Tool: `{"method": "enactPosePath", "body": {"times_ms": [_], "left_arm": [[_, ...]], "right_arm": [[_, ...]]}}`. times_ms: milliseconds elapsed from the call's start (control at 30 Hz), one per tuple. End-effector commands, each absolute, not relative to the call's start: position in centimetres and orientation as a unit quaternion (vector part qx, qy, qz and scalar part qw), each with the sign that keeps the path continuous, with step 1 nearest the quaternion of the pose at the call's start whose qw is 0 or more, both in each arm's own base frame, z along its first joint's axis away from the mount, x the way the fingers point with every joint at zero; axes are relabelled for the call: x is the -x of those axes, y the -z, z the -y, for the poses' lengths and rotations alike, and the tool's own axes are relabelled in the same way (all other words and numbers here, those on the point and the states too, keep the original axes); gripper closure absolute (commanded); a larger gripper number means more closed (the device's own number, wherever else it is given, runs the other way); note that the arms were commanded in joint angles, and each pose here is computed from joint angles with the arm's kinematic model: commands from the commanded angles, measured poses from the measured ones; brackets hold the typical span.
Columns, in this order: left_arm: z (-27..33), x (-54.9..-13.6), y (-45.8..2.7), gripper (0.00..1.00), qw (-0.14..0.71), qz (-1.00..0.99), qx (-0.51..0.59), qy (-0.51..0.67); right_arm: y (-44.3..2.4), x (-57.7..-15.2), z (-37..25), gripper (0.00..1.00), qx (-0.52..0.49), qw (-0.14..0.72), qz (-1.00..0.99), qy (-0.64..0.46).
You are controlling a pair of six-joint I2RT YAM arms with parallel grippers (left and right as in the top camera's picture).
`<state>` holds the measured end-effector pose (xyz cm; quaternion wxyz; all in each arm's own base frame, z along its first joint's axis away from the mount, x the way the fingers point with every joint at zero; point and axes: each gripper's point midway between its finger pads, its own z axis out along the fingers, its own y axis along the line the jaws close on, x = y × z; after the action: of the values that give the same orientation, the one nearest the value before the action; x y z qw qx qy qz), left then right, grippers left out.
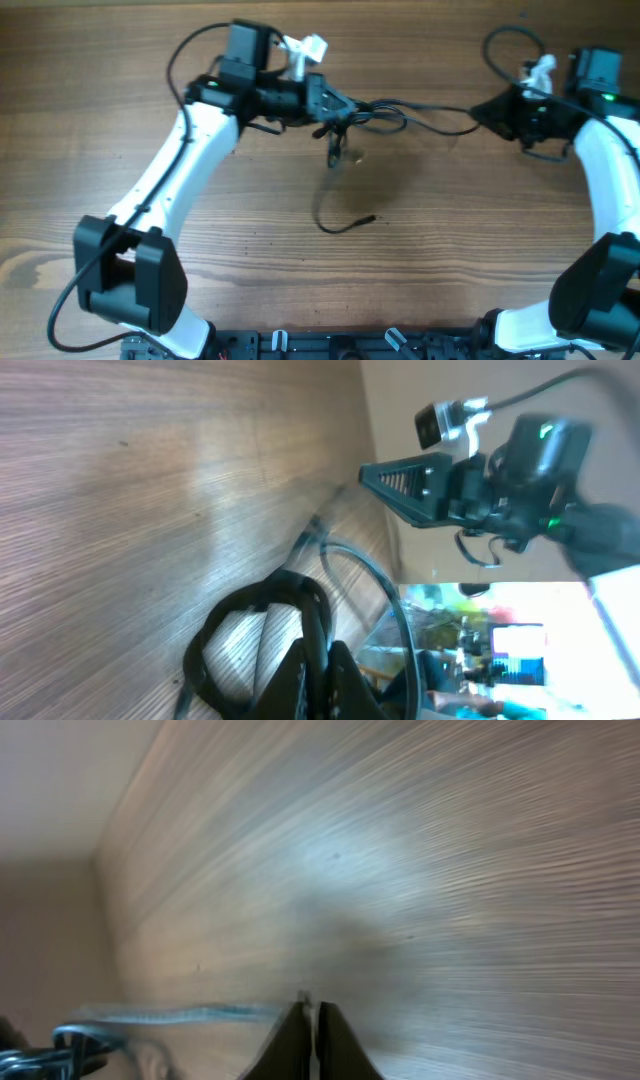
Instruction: Untangle cables
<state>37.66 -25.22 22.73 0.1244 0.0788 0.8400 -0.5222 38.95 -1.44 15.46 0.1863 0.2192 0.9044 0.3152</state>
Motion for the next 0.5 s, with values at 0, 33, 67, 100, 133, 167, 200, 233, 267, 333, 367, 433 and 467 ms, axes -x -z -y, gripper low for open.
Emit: {"method": "enactPosePath", "body": {"times_ms": [0,33,67,100,133,167,200,233,267,333,367,433,467], "left_arm": [[20.4,-39.2,-26.5,0.96,0.175,-0.818,-0.058,0.545],[20.0,-39.3,-26.5,0.96,0.177,-0.818,-0.054,0.545],[19.9,-39.4,-26.5,0.96,0.178,-0.818,-0.053,0.544],[19.8,-39.4,-26.5,0.96,0.179,-0.818,-0.053,0.544],[19.9,-39.4,-26.6,0.96,0.179,-0.818,-0.054,0.545],[20.2,-39.3,-26.6,0.96,0.177,-0.817,-0.057,0.545],[20.6,-39.1,-26.6,0.96,0.175,-0.817,-0.062,0.546],[21.2,-39.0,-26.4,0.96,0.176,-0.82,-0.066,0.541],[21.5,-39.1,-26.2,0.96,0.18,-0.824,-0.067,0.533],[21.8,-39.6,-25.3,0.96,0.193,-0.84,-0.061,0.504],[21.8,-40.0,-24.8,0.96,0.202,-0.85,-0.054,0.484],[21.6,-41.1,-23.2,0.96,0.232,-0.877,-0.034,0.419],[21.4,-41.7,-22.5,0.96,0.246,-0.889,-0.019,0.385]], "right_arm": [[-15.3,-38.7,6.7,0.96,-0.252,0.218,-0.899,-0.285],[-15.7,-38.8,6.2,0.96,-0.239,0.221,-0.897,-0.299],[-16.1,-38.8,5.5,0.96,-0.219,0.225,-0.895,-0.317],[-16.7,-38.9,4.5,0.96,-0.192,0.231,-0.891,-0.339],[-17.5,-39.0,3.2,0.96,-0.16,0.237,-0.885,-0.368],[-18.1,-39.0,2.0,0.95,-0.134,0.241,-0.879,-0.389],[-19.1,-38.9,0.0,0.94,-0.092,0.246,-0.868,-0.422],[-19.7,-38.7,-1.9,0.87,-0.061,0.243,-0.86,-0.445],[-19.9,-38.6,-3.4,0.8,-0.044,0.236,-0.858,-0.453],[-19.9,-38.3,-6.1,0.59,-0.015,0.22,-0.859,-0.462],[-19.9,-38.1,-7.2,0.49,-0.003,0.213,-0.859,-0.465],[-20.0,-37.7,-10.0,0.31,0.005,0.186,-0.859,-0.477],[-19.9,-37.7,-10.8,0.21,-0.003,0.174,-0.861,-0.478]]}}
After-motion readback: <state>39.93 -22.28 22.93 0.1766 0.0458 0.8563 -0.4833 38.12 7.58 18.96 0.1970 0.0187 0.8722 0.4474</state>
